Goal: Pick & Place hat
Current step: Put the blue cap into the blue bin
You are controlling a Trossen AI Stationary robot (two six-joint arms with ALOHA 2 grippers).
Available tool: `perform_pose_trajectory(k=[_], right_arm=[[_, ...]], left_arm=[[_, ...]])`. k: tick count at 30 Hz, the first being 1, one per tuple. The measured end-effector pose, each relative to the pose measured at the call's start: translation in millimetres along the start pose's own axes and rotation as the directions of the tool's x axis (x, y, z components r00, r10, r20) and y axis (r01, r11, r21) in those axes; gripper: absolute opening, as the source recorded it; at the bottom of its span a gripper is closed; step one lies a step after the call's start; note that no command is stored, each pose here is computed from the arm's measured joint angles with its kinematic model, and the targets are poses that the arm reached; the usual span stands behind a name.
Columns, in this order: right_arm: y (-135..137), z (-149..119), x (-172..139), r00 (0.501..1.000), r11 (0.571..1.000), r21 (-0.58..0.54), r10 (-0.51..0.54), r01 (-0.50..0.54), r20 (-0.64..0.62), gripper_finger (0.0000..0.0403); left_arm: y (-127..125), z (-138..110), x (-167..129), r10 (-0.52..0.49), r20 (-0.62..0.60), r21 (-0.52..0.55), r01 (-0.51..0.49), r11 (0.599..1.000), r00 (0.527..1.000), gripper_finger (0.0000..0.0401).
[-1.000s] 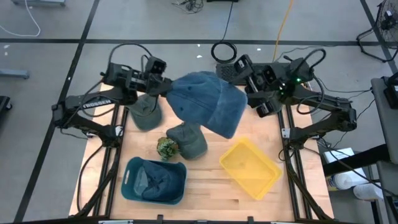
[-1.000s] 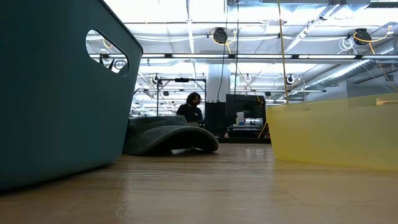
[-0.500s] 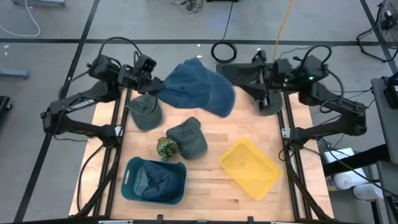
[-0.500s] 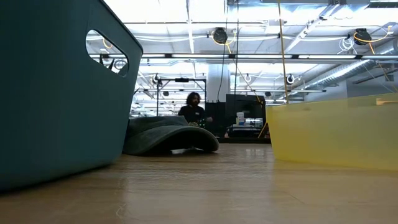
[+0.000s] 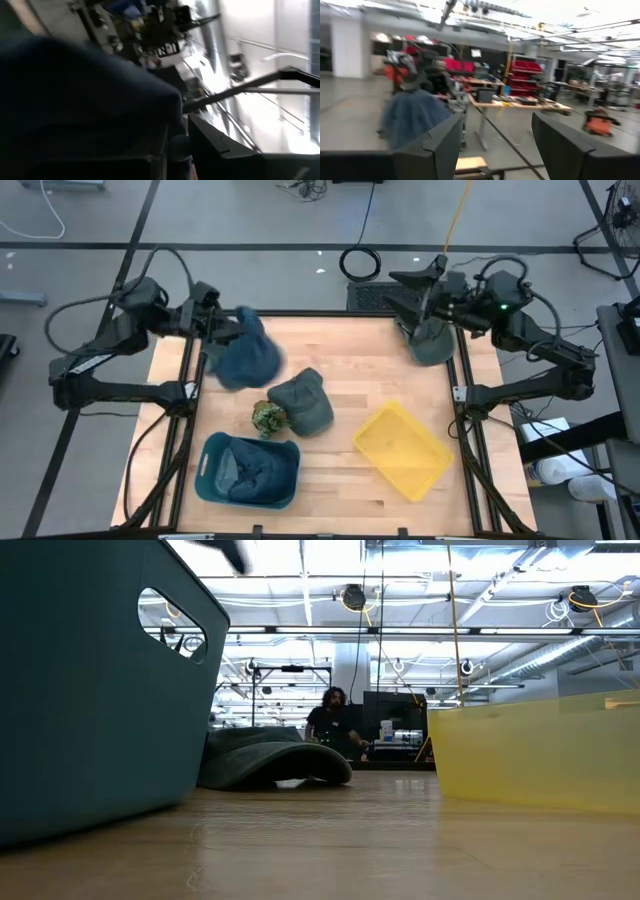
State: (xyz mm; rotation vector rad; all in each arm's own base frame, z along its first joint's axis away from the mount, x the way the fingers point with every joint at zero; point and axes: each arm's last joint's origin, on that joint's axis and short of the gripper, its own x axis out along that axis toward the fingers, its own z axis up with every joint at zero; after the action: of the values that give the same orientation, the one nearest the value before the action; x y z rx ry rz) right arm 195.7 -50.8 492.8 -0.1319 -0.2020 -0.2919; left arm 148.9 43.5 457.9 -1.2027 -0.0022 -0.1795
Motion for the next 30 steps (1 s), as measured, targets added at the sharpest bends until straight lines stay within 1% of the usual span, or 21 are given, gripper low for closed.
perform_pose_trajectory(k=[2, 7, 11, 14, 20, 30], right_arm=[[-1, -4, 5, 0.999, 0.999, -0.015, -0.04, 0.04, -0.02, 0.0224], [-3, -12, 14, 0.987, 0.989, -0.018, -0.147, 0.146, -0.06, 0.0224], [-3, -15, 16, 0.983, 0.986, -0.023, -0.165, 0.164, -0.084, 0.0224], [-4, -18, 16, 0.975, 0.981, -0.031, -0.194, 0.192, -0.108, 0.0224], [-3, -20, 15, 0.973, 0.982, -0.046, -0.189, 0.184, -0.135, 0.0224], [-3, -22, 15, 0.971, 0.982, -0.05, -0.187, 0.182, -0.147, 0.0224]], left_arm=[[-2, -6, -7, 0.038, 0.037, 0.001, -0.038, 0.999, 0.999, 0.0057], [1, -23, -22, 0.182, 0.111, -0.046, -0.178, 0.983, 0.977, 0.0057], [4, -35, -27, 0.279, 0.148, -0.069, -0.272, 0.96, 0.949, 0.0057], [4, -43, -25, 0.316, 0.151, -0.083, -0.306, 0.948, 0.937, 0.0057], [6, -59, -17, 0.376, 0.158, -0.112, -0.362, 0.925, 0.913, 0.0057], [5, -91, -1, 0.429, 0.138, -0.126, -0.414, 0.901, 0.893, 0.0057]])
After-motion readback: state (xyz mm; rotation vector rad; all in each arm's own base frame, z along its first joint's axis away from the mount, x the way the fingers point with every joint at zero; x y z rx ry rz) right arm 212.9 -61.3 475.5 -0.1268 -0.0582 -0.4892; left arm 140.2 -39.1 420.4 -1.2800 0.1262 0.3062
